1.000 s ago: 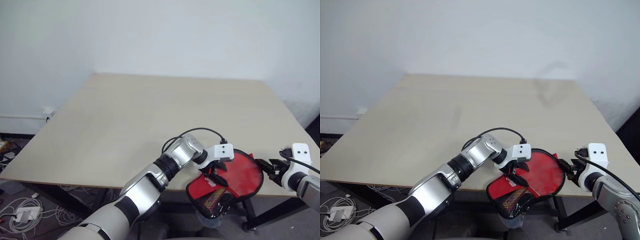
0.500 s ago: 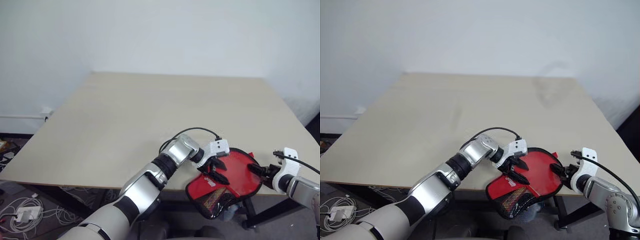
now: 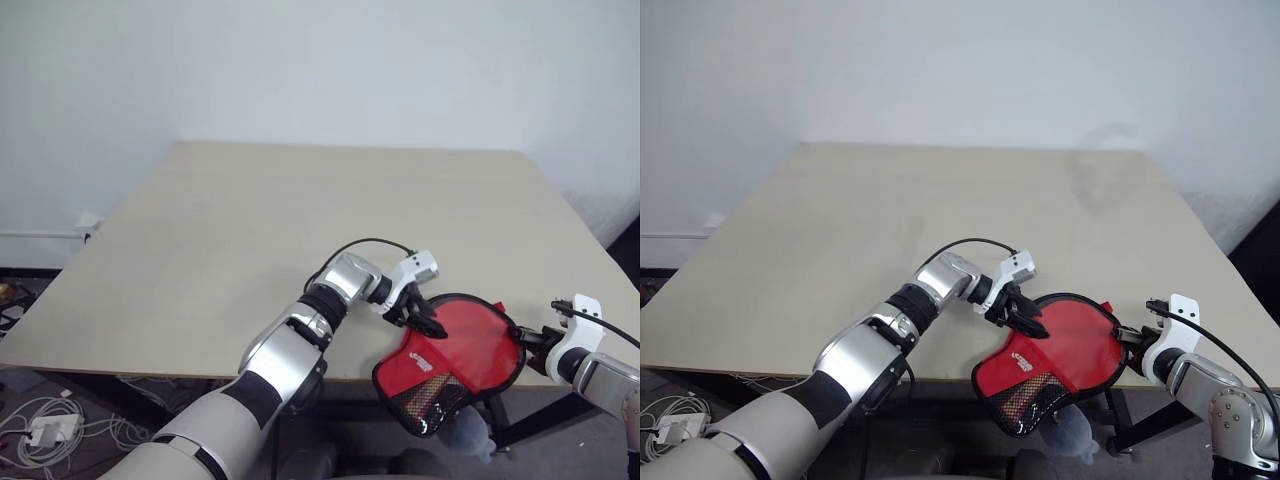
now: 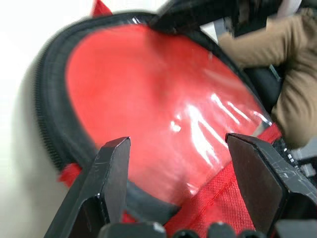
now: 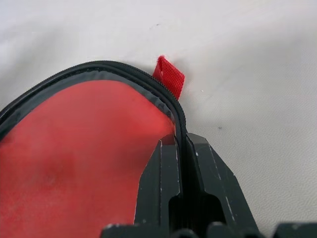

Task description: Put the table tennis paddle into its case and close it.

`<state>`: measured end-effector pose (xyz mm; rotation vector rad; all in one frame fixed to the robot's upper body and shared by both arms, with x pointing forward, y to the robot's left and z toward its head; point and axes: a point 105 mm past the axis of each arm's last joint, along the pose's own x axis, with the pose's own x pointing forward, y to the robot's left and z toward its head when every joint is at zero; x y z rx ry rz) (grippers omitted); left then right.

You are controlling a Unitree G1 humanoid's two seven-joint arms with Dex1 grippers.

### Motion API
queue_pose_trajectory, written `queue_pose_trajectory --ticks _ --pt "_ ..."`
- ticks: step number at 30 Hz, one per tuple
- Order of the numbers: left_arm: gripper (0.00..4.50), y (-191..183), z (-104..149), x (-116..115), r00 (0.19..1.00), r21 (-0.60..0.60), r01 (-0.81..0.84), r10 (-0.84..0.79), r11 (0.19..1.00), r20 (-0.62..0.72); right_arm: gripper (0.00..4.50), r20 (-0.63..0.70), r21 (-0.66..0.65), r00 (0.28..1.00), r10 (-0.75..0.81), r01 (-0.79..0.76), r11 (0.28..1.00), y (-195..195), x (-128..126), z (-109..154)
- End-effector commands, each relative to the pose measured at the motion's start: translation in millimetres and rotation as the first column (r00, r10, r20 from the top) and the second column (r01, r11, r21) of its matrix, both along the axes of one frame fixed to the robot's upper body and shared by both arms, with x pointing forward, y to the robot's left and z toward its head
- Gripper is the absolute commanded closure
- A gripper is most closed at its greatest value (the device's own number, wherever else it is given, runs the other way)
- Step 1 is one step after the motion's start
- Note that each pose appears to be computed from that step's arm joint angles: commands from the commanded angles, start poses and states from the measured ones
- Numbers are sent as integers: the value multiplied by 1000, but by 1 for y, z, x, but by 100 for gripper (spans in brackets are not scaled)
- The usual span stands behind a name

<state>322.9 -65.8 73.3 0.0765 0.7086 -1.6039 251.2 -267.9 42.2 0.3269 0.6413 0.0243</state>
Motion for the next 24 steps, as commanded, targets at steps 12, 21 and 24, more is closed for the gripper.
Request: queue_pose_trajectory --ticks 12,21,24 --pt "122 42 7 -7 990 -55 83 -88 995 -106 447 410 38 871 -270 280 959 -18 77 100" --pt "122 52 -14 -25 982 -23 80 -83 997 -167 447 494 55 832 -252 259 964 10 118 126" --pt "122 56 -17 -27 982 -22 69 -72 997 -176 447 525 69 819 -230 228 971 31 132 134"
